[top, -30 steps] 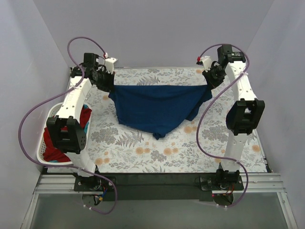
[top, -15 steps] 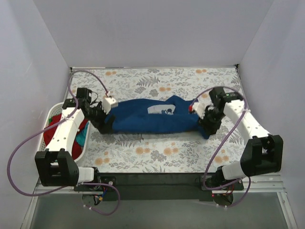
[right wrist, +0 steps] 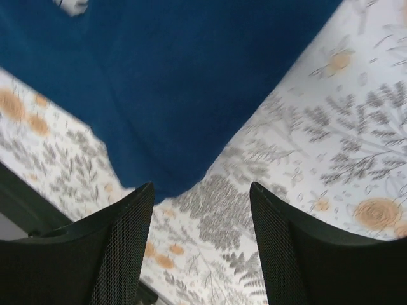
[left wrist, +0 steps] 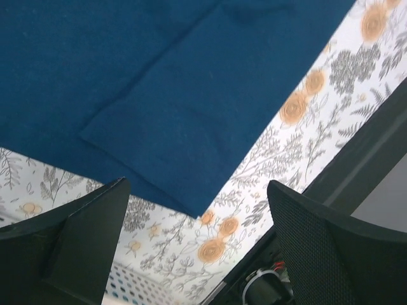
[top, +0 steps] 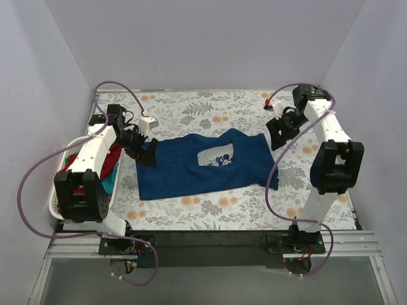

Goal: Fold and stack the t-shirts
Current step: Flatten the tshirt out

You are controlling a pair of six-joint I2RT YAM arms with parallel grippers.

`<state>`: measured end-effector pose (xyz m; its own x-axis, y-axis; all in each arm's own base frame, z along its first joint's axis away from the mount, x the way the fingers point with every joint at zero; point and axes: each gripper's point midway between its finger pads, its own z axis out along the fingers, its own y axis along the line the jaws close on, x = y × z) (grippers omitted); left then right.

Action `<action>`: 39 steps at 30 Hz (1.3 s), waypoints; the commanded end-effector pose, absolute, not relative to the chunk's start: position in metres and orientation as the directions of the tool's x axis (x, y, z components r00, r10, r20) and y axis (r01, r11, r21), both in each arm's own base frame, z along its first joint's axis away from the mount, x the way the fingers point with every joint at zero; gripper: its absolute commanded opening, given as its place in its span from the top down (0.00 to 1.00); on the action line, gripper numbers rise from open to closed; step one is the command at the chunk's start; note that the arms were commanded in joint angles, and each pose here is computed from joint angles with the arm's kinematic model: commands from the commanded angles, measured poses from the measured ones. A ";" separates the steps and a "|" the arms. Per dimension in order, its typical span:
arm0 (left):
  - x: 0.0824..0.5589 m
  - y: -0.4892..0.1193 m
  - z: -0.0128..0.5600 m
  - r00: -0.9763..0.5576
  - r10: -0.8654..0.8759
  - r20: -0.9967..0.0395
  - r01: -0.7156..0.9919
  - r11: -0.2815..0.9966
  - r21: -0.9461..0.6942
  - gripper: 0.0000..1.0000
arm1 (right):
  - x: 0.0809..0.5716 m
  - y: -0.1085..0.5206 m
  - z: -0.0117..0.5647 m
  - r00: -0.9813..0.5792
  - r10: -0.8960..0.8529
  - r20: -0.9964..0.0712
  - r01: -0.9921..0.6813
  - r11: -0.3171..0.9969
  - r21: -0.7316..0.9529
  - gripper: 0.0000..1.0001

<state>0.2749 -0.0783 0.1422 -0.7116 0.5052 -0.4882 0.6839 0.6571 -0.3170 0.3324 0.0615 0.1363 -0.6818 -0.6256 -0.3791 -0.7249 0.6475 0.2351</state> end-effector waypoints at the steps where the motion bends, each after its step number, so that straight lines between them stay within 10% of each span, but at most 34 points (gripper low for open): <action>1: 0.300 -0.090 0.155 -0.775 0.381 -0.505 0.597 0.703 -0.386 0.12 | 0.367 0.063 0.136 -0.811 -0.448 -0.375 -0.572 0.739 0.356 0.33; 39: 0.327 -0.074 0.132 -0.868 0.310 -0.388 0.453 0.814 -0.363 0.12 | 0.465 0.089 0.009 -0.855 -0.416 -0.310 -0.490 0.843 0.220 0.57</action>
